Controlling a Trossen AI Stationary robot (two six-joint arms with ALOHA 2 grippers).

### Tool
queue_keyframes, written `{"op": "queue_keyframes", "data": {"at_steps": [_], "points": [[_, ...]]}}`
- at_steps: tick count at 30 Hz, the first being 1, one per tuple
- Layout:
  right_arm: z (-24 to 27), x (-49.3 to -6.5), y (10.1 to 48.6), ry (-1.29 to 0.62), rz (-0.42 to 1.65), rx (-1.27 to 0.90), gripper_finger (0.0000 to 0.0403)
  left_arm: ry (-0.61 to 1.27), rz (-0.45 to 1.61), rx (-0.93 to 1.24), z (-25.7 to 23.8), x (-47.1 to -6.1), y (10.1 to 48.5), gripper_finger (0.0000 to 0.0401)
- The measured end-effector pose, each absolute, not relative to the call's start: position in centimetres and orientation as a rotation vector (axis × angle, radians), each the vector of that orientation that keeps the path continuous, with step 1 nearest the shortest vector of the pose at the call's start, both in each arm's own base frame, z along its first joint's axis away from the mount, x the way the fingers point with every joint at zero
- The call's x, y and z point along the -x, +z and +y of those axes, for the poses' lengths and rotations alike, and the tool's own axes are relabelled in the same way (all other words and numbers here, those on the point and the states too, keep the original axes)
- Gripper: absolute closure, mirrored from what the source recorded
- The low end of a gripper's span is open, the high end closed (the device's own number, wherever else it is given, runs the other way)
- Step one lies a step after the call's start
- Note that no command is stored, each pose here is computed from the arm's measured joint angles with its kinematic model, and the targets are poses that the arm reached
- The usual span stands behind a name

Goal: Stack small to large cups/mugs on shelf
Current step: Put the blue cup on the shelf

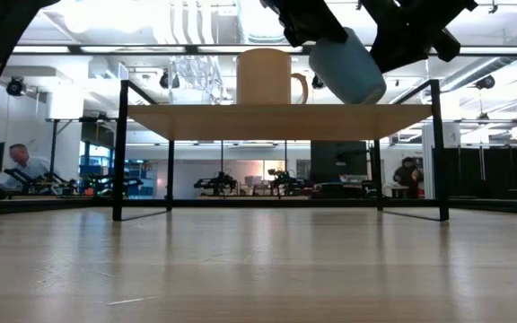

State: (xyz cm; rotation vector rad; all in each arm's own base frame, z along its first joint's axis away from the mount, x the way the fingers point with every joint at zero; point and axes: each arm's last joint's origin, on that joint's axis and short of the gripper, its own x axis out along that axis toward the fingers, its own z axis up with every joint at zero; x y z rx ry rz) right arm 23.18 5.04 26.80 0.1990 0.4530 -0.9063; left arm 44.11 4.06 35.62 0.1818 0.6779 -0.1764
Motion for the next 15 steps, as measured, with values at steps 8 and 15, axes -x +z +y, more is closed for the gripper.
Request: {"op": "queue_keyframes", "data": {"at_steps": [8, 15], "points": [[5.1, -23.2, 26.8, -0.900, 0.458, -0.203, 0.0328, -0.184, 0.732, -0.175, 4.1, -45.2, 33.5, 0.0354], [5.1, -23.1, 26.8, -0.898, 0.467, -0.200, 0.0328, -0.146, 0.797, -0.250, 4.2, -45.3, 32.6, 0.0370]]}}
